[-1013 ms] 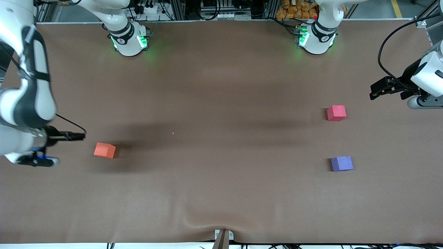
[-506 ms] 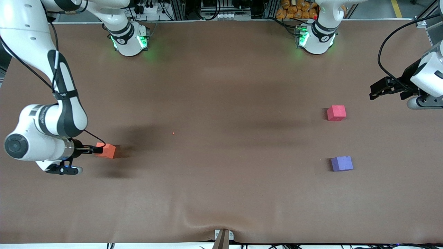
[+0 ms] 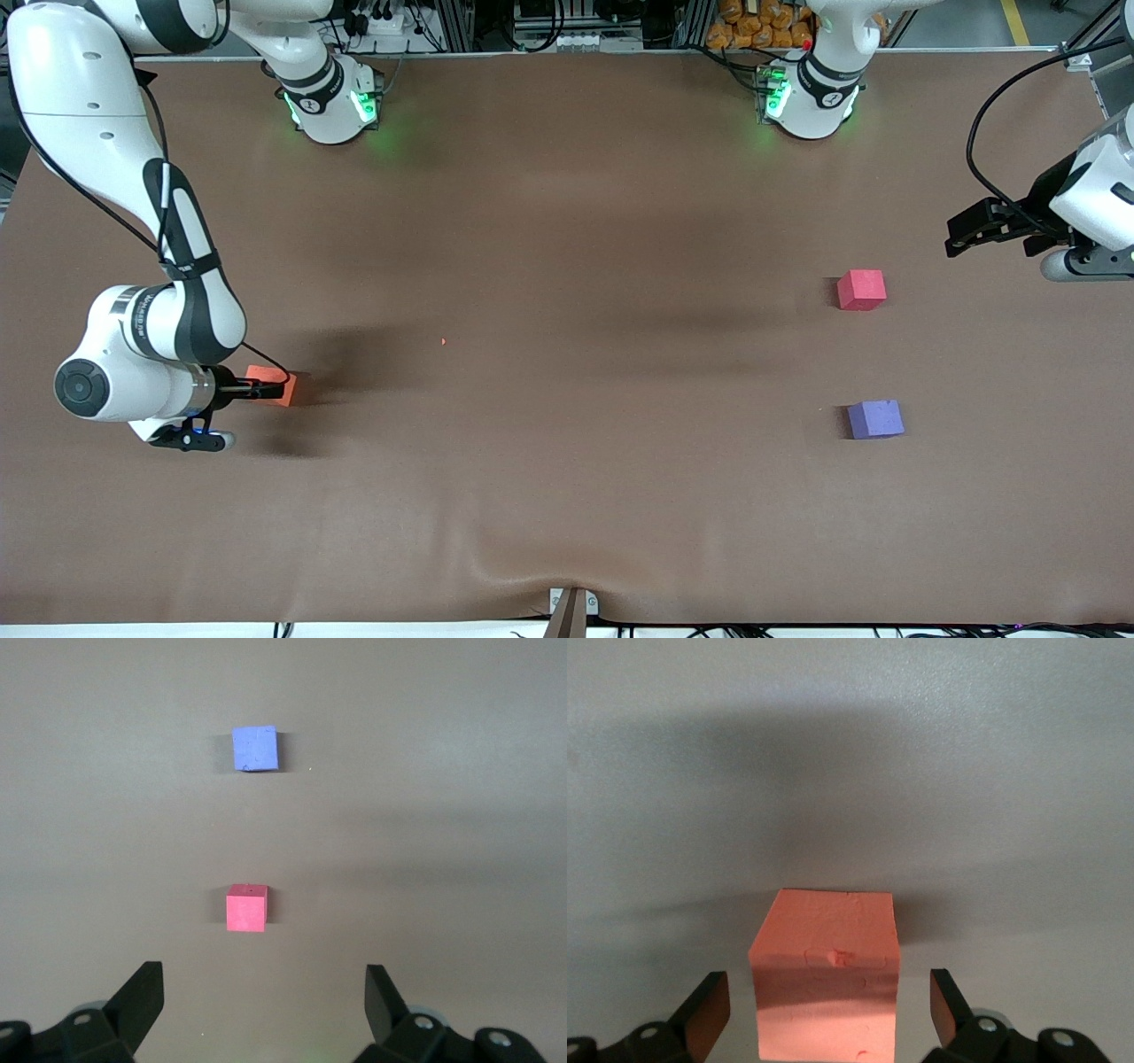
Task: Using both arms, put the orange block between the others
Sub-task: 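Close the right gripper around the orange block and lift it, then carry the orange block to the table middle and set it down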
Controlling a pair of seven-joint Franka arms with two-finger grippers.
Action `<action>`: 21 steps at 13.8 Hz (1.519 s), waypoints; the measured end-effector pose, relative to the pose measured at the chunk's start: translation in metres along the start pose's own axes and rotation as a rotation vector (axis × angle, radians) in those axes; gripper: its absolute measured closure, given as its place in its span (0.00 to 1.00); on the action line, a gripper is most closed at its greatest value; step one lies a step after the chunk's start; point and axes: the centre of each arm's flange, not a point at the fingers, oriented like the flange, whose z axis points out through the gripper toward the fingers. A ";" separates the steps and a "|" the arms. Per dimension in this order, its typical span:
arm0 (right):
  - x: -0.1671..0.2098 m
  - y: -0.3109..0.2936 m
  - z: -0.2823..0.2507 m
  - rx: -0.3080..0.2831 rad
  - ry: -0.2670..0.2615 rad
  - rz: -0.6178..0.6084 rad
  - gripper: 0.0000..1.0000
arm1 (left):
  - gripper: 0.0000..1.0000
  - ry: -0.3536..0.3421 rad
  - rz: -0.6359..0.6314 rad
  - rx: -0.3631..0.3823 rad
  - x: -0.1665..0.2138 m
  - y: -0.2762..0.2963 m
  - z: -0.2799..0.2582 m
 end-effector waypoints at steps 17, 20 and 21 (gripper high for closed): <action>-0.052 -0.273 -0.094 0.028 0.151 -0.145 0.41 | 0.00 -0.010 0.000 -0.001 0.004 -0.001 0.006; -0.101 -0.371 -0.070 0.127 0.088 -0.134 0.41 | 0.00 -0.008 0.000 -0.001 0.004 -0.001 0.006; -0.111 -0.392 -0.060 0.174 0.065 -0.132 0.41 | 0.00 -0.008 0.000 -0.001 0.004 -0.001 0.006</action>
